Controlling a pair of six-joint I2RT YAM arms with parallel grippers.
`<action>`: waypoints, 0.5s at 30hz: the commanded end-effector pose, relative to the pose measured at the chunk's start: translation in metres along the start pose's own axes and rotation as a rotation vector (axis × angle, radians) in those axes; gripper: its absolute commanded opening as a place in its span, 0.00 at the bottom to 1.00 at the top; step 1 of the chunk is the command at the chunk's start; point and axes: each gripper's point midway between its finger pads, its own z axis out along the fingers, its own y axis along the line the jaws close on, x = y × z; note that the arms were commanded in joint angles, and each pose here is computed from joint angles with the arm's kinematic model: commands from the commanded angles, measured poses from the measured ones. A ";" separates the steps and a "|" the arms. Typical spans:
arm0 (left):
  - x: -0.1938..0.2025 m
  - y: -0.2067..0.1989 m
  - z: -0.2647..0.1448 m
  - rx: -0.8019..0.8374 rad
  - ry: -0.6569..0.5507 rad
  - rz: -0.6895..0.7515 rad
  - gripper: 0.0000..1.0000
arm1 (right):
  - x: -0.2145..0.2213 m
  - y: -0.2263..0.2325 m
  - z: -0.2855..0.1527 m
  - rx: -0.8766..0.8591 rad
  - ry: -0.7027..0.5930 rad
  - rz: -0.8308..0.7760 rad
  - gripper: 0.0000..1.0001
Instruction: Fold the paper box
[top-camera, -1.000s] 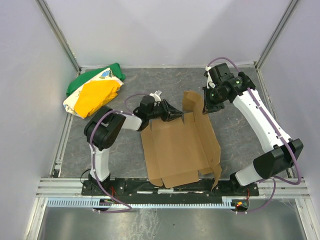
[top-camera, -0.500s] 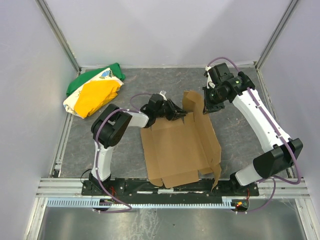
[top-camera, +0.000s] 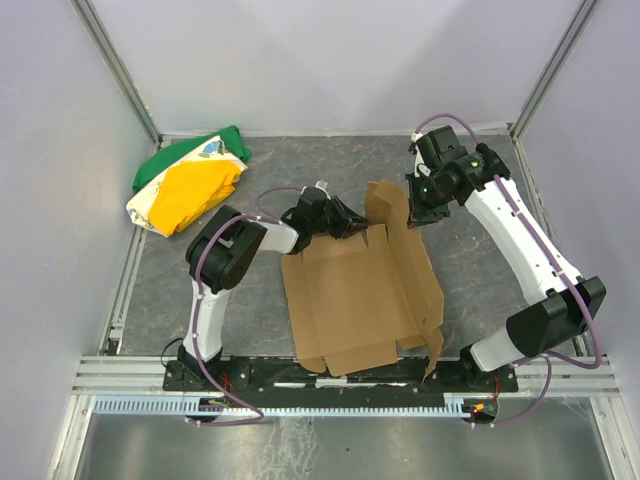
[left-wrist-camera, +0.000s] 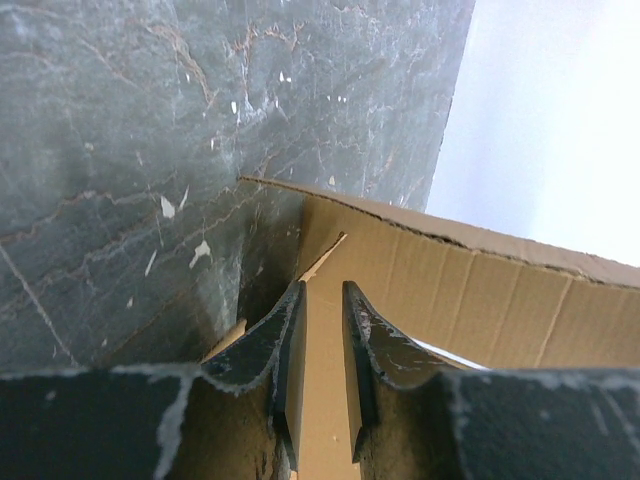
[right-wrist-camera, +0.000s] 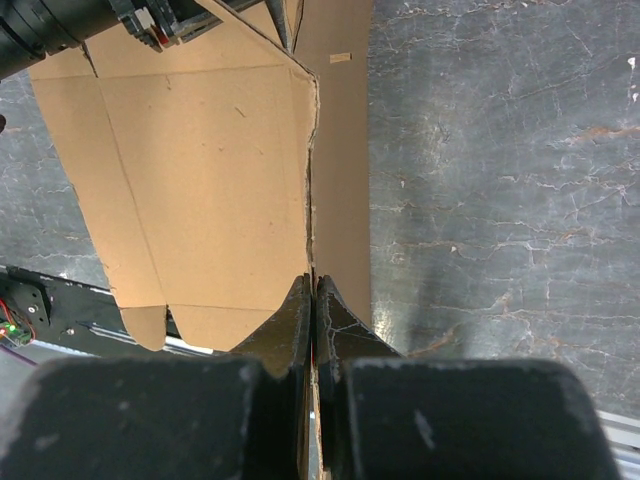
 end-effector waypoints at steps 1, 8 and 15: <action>-0.007 -0.019 0.010 0.067 -0.006 0.048 0.27 | 0.014 -0.014 0.004 0.077 0.064 -0.020 0.03; -0.006 -0.021 0.002 0.083 -0.009 0.068 0.26 | 0.012 -0.013 0.006 0.075 0.064 -0.020 0.03; -0.024 -0.023 -0.015 0.077 -0.059 0.063 0.26 | 0.012 -0.014 0.005 0.078 0.061 -0.018 0.03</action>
